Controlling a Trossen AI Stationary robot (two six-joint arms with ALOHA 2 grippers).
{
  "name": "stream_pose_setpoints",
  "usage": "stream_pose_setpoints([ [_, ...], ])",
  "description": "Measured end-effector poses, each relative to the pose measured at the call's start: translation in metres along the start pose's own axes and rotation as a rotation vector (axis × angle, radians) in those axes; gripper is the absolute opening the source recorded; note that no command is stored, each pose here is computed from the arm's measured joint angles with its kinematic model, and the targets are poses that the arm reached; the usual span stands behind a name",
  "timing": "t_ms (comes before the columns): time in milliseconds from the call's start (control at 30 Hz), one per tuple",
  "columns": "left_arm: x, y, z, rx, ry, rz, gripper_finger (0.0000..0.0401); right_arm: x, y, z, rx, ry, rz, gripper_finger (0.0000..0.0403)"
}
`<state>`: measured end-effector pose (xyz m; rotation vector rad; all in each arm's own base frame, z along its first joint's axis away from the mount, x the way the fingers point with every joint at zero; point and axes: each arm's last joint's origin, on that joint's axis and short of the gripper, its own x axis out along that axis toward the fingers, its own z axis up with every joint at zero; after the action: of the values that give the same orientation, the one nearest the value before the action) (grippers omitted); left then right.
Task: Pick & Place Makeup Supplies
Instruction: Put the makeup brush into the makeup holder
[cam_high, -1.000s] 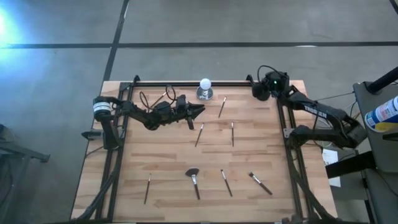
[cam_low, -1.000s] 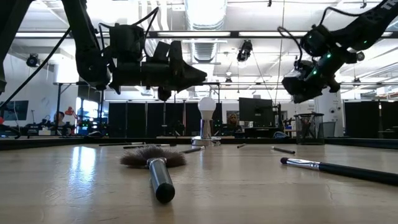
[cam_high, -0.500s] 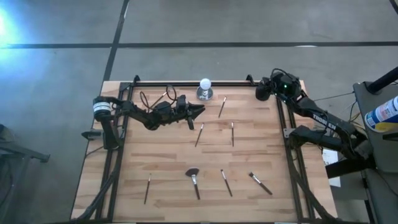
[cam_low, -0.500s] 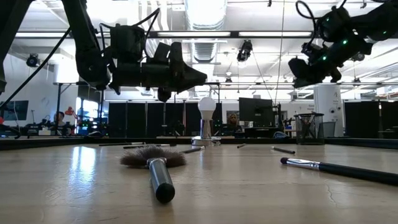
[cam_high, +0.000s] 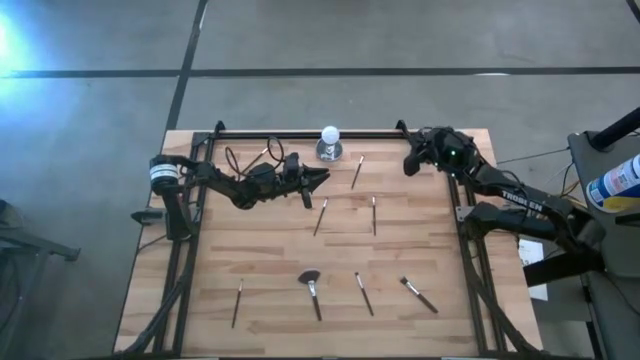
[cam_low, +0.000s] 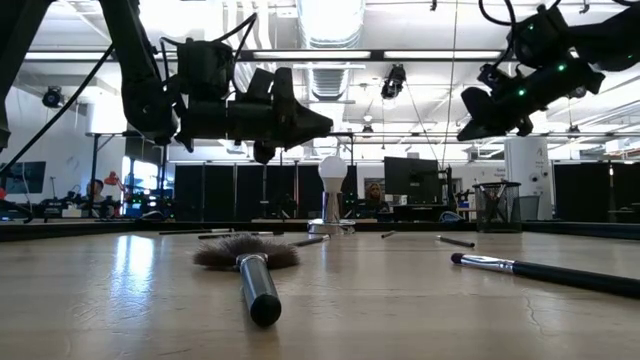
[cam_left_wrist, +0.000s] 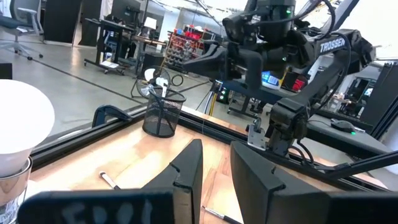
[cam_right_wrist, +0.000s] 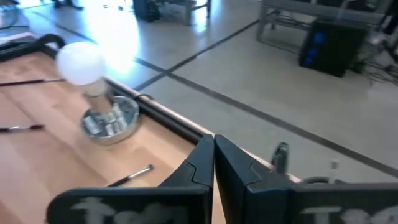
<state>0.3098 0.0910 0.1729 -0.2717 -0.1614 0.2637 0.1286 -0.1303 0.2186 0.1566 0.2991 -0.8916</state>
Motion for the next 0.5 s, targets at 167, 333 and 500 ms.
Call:
stream_pose_setpoints([
  [167, 0.0, 0.0, 0.0, 0.0, 0.0, 0.0, 0.0075, -0.001, 0.011, 0.001, 0.001, -0.014, 0.059, 0.0008],
  [333, 0.0, 0.0, 0.0, 0.0, 0.0, -0.001, 0.0075, -0.003, 0.021, 0.0, 0.009, -0.009, 0.109, 0.0008],
  [500, 0.0, 0.0, 0.0, 0.0, 0.0, -0.001, 0.0075, -0.005, 0.032, -0.004, 0.064, 0.029, 0.182, 0.0008],
])
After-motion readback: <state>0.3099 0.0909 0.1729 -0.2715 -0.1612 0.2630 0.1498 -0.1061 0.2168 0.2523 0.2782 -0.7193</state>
